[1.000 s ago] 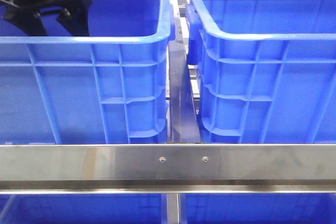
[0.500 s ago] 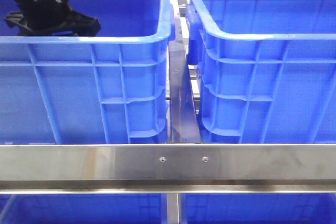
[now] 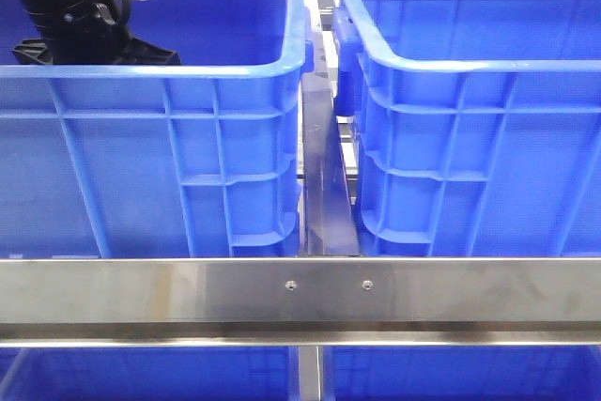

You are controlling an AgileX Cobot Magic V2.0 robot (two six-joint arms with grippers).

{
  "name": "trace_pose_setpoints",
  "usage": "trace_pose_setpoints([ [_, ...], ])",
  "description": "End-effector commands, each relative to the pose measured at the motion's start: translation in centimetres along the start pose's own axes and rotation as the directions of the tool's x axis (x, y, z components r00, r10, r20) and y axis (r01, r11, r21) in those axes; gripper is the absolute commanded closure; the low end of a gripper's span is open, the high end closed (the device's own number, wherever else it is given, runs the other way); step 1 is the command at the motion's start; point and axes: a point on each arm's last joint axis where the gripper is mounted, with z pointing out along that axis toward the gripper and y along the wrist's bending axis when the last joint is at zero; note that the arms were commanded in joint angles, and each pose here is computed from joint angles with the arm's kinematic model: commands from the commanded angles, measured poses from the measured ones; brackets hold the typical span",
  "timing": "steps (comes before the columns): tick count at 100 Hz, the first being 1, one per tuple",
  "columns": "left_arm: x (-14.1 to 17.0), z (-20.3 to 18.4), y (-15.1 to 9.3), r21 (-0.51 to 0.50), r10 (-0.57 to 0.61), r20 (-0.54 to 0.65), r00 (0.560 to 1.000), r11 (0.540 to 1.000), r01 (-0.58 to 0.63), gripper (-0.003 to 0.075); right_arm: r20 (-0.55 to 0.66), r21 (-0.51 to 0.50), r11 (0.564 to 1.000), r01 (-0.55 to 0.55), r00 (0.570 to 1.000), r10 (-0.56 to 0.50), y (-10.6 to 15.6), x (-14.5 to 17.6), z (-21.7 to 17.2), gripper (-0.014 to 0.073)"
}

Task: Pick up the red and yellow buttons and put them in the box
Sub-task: 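Lift the red-capped button out of the bin with the left gripper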

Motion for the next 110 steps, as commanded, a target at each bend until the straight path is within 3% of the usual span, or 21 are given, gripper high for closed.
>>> trace_pose_setpoints([
  [1,-1.5,-3.1,-0.3,0.000,0.008,0.111,0.994,1.000,-0.008,0.0570,0.122,-0.024,1.000,0.014,0.992,-0.011,0.3,-1.5,-0.3,0.0663],
  [19,-1.5,-4.6,-0.3,-0.006,0.015,0.122,0.992,1.000,-0.014,0.0736,0.122,-0.024,1.000,0.014,0.992,-0.011,0.3,-1.5,-0.3,0.0663],
  [41,-1.7,-10.3,-2.0,0.011,0.046,0.242,0.969,0.999,-0.050,0.0739,0.122,-0.024,1.000,0.014,0.992,-0.011,0.3,-1.5,-0.3,0.0663],
  [76,0.9,-19.0,-9.5,0.114,0.183,0.406,0.895,0.962,-0.248,0.0739,0.122,-0.024,1.000,0.014,0.992,-0.011,0.3,-1.5,-0.3,0.0663],
  [110,5.1,-23.6,-17.6,0.227,0.339,0.496,0.799,0.838,-0.496,0.0739,0.127,-0.025,1.000,0.014,0.992,-0.011,0.3,-1.6,-0.3,0.0663],
])
